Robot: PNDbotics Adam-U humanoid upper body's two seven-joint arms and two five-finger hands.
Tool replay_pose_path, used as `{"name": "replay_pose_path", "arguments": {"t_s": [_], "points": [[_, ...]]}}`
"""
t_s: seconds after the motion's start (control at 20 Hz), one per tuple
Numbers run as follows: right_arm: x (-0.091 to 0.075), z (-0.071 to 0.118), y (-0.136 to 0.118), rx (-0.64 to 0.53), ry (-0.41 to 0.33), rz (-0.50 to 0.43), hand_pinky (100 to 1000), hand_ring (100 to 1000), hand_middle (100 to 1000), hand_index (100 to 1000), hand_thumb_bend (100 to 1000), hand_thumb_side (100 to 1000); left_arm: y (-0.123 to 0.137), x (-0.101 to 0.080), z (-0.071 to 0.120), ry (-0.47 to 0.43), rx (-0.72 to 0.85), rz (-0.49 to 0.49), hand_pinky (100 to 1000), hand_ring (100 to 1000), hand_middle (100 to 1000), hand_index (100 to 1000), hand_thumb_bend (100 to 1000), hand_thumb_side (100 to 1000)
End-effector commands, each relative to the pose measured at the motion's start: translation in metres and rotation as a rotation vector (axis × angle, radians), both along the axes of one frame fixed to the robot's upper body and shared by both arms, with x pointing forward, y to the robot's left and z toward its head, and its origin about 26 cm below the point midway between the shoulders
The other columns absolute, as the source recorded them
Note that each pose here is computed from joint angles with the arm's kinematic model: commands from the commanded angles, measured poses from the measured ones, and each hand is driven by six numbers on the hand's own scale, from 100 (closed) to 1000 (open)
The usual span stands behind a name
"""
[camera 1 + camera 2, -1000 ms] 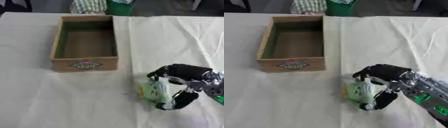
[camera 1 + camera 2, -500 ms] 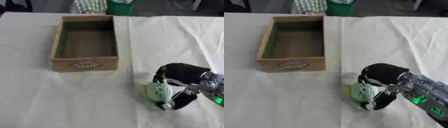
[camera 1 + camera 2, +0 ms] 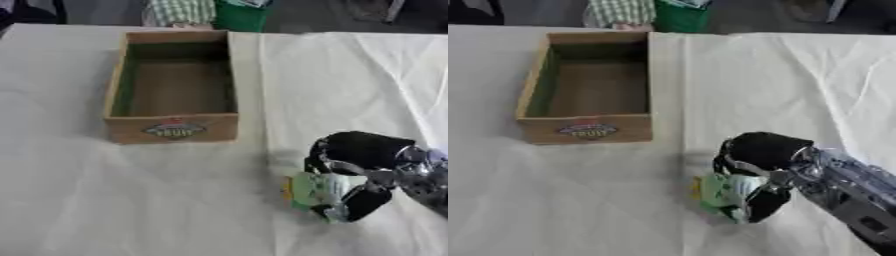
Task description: Pick up objects on the table and place them in the box.
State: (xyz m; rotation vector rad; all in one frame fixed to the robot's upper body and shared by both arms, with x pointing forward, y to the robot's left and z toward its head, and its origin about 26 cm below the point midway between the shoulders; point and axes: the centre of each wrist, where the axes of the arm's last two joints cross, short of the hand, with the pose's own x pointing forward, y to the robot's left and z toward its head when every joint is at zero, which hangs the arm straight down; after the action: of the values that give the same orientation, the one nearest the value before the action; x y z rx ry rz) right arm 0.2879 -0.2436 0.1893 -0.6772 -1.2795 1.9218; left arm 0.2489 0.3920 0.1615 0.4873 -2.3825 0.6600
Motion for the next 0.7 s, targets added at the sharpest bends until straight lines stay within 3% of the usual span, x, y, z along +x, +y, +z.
{"name": "replay_pose_path", "arguments": {"t_s": [0.05, 0.3, 0.7], "points": [[0.001, 0.016, -0.003, 0.060, -0.033, -0.011, 806, 686, 395, 588, 100, 143, 0.001, -0.001, 0.011, -0.026, 0.032, -0.003, 753, 528, 520, 704, 100, 569], [0.006, 0.040, -0.008, 0.158, -0.084, -0.006, 805, 676, 391, 587, 100, 100, 0.002, -0.001, 0.011, -0.025, 0.033, 0.000, 752, 529, 520, 704, 100, 569], [0.011, 0.091, -0.009, 0.273, -0.258, 0.022, 797, 663, 382, 578, 100, 100, 0.002, -0.002, 0.010, -0.023, 0.033, 0.001, 752, 530, 520, 704, 100, 570]]}}
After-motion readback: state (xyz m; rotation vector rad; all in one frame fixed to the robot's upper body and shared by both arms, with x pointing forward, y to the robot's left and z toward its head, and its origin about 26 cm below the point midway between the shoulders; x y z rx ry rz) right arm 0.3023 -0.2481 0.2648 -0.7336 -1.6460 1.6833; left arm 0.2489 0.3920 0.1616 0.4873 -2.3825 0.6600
